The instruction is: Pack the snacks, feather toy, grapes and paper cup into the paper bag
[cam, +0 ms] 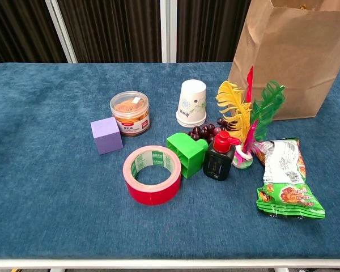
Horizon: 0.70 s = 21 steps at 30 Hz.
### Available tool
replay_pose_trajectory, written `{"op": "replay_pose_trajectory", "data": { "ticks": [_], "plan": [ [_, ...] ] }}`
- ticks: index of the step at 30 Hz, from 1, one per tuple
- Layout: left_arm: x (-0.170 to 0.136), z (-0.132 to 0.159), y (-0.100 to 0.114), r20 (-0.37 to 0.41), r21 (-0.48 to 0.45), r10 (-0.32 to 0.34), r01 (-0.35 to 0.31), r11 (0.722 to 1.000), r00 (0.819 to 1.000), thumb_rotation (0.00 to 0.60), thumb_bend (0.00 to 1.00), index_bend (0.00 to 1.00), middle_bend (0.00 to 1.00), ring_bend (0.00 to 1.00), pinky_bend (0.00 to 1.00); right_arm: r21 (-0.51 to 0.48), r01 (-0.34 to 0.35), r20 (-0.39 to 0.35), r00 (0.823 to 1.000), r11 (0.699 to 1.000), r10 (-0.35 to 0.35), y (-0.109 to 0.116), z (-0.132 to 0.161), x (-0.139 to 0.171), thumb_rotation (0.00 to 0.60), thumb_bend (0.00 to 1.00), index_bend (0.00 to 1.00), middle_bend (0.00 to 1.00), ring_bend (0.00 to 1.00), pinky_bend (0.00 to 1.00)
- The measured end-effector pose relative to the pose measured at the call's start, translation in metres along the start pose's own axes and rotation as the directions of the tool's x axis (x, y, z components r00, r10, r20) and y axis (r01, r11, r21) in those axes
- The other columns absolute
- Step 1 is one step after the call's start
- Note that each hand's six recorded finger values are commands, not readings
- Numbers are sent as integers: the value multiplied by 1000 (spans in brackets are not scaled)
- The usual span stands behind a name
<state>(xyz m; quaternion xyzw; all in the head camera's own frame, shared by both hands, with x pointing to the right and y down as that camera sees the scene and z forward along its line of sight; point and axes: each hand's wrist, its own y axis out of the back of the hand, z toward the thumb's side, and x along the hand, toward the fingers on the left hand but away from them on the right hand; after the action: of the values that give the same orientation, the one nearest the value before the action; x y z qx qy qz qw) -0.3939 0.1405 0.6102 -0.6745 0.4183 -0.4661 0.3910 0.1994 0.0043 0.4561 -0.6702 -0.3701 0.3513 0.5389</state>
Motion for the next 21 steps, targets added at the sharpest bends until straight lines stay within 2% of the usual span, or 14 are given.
{"op": "replay_pose_trajectory", "data": {
  "ticks": [5,9,12,15,21],
  "plan": [
    [0,0,1,-1,1,3,-3,1000,1000,600,147,161,136,52,183,-24,-132,-85,988,991,130,-24,23,30,600,0,132,230,68,99],
    [-1,-1,1,-5,-2,9,-9,1000,1000,600,147,161,135,52,182,-1,-252,-114,962,968,250,-51,26,63,600,0,135,230,68,99],
    [-2,-3,1,-7,-4,8,-8,1000,1000,600,147,161,136,52,183,24,-336,-108,935,941,337,-72,21,93,600,0,138,230,68,100],
    [-2,-3,1,-4,-6,8,-8,1000,1000,600,147,161,136,52,182,44,-391,-83,916,919,394,-87,12,120,600,0,145,235,68,100],
    [-4,-2,0,-3,-13,12,-12,1000,1000,600,147,161,136,52,182,33,-464,-10,885,885,465,-116,-14,159,600,0,147,237,68,101]
  ]
}}
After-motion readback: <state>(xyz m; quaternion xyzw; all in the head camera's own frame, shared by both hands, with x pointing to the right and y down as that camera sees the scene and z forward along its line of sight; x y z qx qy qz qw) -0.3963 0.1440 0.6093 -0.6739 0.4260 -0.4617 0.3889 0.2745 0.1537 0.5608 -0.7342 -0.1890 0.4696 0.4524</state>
